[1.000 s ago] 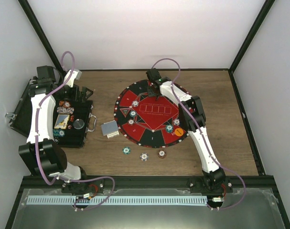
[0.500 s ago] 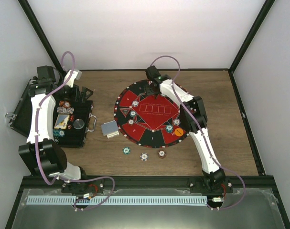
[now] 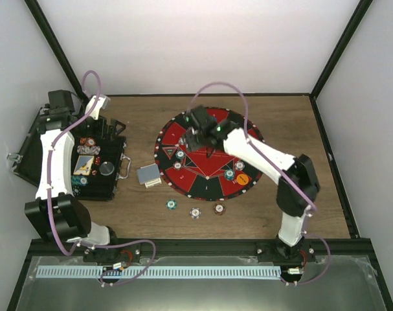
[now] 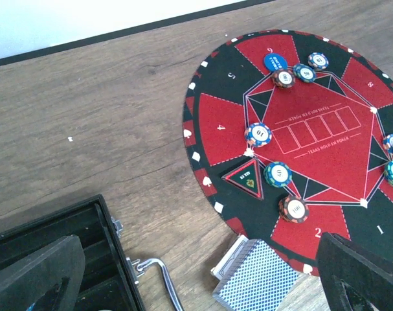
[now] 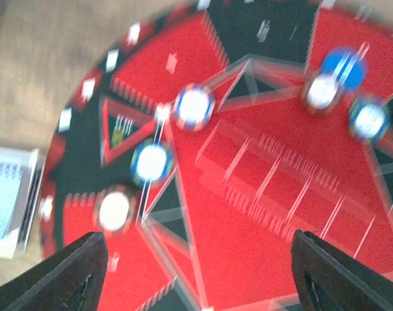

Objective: Distribute texas hold em gaming equipment

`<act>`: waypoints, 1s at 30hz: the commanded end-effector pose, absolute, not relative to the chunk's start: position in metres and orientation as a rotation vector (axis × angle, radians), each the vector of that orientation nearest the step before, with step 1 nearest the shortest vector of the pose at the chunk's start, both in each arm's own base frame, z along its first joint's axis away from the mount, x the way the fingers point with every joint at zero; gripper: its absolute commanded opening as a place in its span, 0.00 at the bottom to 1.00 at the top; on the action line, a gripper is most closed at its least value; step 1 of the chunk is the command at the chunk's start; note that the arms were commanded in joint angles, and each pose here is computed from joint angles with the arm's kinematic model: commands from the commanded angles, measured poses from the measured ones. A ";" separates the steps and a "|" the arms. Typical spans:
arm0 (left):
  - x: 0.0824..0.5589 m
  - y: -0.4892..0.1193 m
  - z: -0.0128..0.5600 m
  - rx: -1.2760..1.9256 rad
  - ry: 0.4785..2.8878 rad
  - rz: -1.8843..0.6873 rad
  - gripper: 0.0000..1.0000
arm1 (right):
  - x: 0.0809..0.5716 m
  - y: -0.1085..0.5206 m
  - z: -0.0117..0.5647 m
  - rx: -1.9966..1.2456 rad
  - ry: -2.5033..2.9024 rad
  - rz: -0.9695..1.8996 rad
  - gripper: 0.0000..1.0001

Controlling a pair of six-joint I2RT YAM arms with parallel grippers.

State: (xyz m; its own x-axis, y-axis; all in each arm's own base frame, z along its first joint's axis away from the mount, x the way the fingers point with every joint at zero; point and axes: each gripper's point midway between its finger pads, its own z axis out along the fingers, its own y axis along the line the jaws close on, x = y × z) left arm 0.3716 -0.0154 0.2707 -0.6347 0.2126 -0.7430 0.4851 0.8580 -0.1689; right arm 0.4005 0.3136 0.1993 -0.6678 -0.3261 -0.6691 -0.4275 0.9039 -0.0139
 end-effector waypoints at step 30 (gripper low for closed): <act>0.360 -0.020 0.286 0.484 2.232 -0.482 1.00 | 0.156 0.238 0.052 -0.564 2.803 0.124 0.79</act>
State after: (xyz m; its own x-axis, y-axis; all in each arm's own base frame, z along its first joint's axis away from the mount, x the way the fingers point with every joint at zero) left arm 0.3658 -0.0179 0.2802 -0.6237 0.1996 -0.7557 0.4818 0.8595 -0.1707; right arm 0.1467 0.2275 0.0489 -0.8939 -0.3728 -0.2490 -0.3926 0.9191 0.0333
